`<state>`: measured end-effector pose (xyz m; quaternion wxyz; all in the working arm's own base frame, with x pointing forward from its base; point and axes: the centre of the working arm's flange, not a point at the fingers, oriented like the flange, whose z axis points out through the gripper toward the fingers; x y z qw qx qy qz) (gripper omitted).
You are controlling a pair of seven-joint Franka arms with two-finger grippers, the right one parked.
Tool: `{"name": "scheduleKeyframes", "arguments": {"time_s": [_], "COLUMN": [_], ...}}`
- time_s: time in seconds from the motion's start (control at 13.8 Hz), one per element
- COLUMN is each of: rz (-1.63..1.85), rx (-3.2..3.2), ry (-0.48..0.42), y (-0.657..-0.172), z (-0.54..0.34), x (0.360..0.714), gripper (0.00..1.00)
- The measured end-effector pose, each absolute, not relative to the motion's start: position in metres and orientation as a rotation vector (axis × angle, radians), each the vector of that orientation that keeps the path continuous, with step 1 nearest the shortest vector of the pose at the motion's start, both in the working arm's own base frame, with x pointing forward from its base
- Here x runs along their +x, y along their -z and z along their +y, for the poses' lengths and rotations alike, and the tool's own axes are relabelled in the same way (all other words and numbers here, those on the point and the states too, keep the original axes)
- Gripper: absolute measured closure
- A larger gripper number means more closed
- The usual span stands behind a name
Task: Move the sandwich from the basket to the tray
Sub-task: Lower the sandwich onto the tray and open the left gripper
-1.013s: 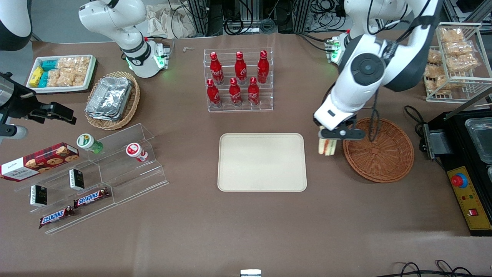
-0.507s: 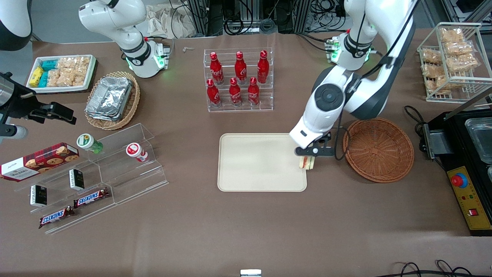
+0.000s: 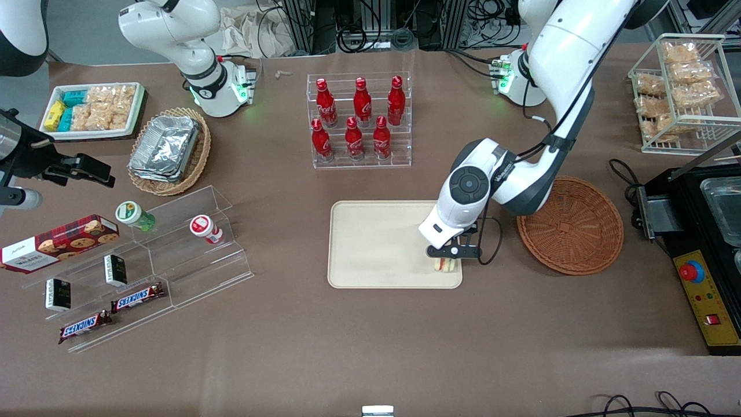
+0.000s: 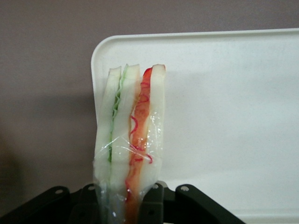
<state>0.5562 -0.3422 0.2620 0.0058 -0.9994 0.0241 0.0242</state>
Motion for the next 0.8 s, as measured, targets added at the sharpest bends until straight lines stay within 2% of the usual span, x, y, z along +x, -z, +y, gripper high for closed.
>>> {"name": "scheduleKeyframes", "arguments": {"time_s": [0.29,0.65,0.8], "rz": [0.104,0.103,0.101], "rx": [-3.118,-3.112,-3.112], "ry": [-0.058,-0.084,-0.084], "y": [-0.233,-0.217,-0.217], "z": [-0.344,-0.343,-0.343], "x": [0.557,0.556,0.556], "gripper": [0.79,0.79,0.75]}}
